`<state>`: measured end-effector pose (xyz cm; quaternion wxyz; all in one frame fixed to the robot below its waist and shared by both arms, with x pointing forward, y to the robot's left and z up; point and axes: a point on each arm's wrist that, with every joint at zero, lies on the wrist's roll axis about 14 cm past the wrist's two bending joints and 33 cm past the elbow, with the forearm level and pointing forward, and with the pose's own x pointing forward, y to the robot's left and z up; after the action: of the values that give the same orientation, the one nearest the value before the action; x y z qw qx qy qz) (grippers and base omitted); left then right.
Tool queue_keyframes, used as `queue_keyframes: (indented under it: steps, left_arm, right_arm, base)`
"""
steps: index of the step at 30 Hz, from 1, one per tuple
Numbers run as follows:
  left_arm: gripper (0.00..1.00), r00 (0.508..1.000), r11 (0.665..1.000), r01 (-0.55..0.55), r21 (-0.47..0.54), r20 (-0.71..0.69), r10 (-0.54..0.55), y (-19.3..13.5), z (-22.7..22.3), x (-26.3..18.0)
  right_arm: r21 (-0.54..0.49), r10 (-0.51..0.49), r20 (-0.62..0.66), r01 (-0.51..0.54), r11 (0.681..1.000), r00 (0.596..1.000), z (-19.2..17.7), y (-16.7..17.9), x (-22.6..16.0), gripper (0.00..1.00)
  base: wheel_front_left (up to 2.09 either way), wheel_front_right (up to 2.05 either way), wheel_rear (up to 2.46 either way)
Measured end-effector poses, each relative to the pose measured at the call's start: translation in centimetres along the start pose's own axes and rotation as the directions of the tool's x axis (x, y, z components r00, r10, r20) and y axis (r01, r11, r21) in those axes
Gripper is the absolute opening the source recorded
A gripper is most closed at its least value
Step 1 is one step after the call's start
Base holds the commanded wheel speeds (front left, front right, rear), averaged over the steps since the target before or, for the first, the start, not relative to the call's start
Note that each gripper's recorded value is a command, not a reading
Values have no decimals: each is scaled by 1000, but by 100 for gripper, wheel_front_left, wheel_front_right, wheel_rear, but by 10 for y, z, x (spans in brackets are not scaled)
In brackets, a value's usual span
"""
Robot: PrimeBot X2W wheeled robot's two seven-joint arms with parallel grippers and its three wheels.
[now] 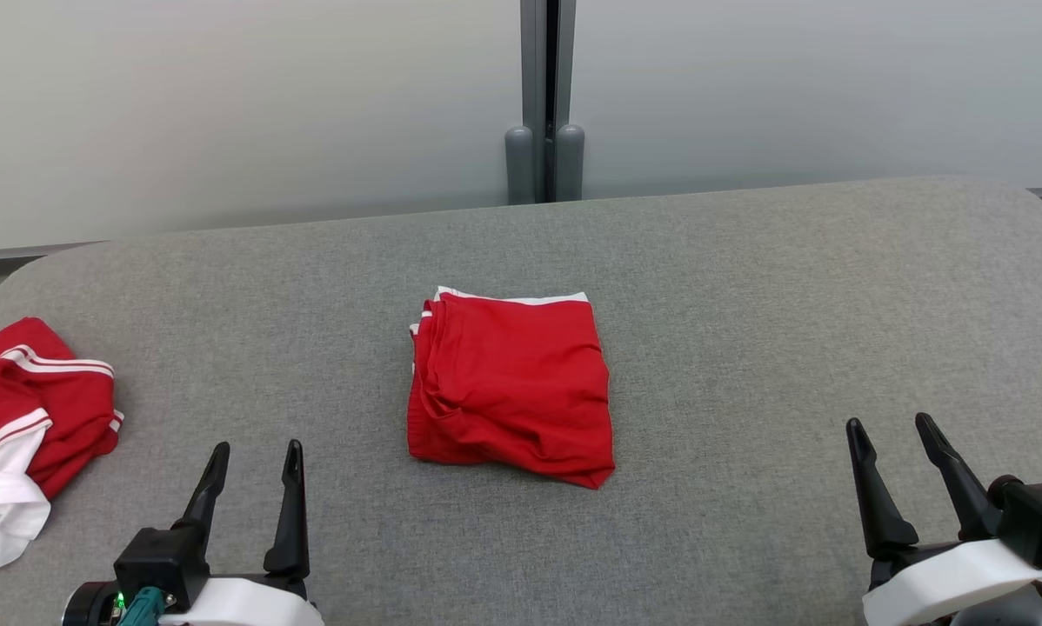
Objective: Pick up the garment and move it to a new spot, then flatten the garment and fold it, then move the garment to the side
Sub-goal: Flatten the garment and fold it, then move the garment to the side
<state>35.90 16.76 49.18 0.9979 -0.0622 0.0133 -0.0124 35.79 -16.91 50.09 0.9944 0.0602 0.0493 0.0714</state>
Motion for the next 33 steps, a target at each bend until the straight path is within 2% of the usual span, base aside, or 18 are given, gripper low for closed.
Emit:
queue_keyframes:
  steps: [25,31,33]
  left_arm:
    - [100,1000,1000,-4,3,-7,4,3,-1,1]
    - [100,1000,1000,-18,-1,11,18,7,3,3]
    - [100,999,1000,-25,-9,41,25,8,11,9]
  right_arm:
    - [14,9,-13,-8,1000,1000,-5,3,4,100]
    - [15,15,-26,-15,1000,1000,-8,4,12,100]
    - [11,34,-34,-34,999,999,-9,7,25,100]
  base:
    - [0,0,0]
    - [0,0,0]
    - [0,0,0]
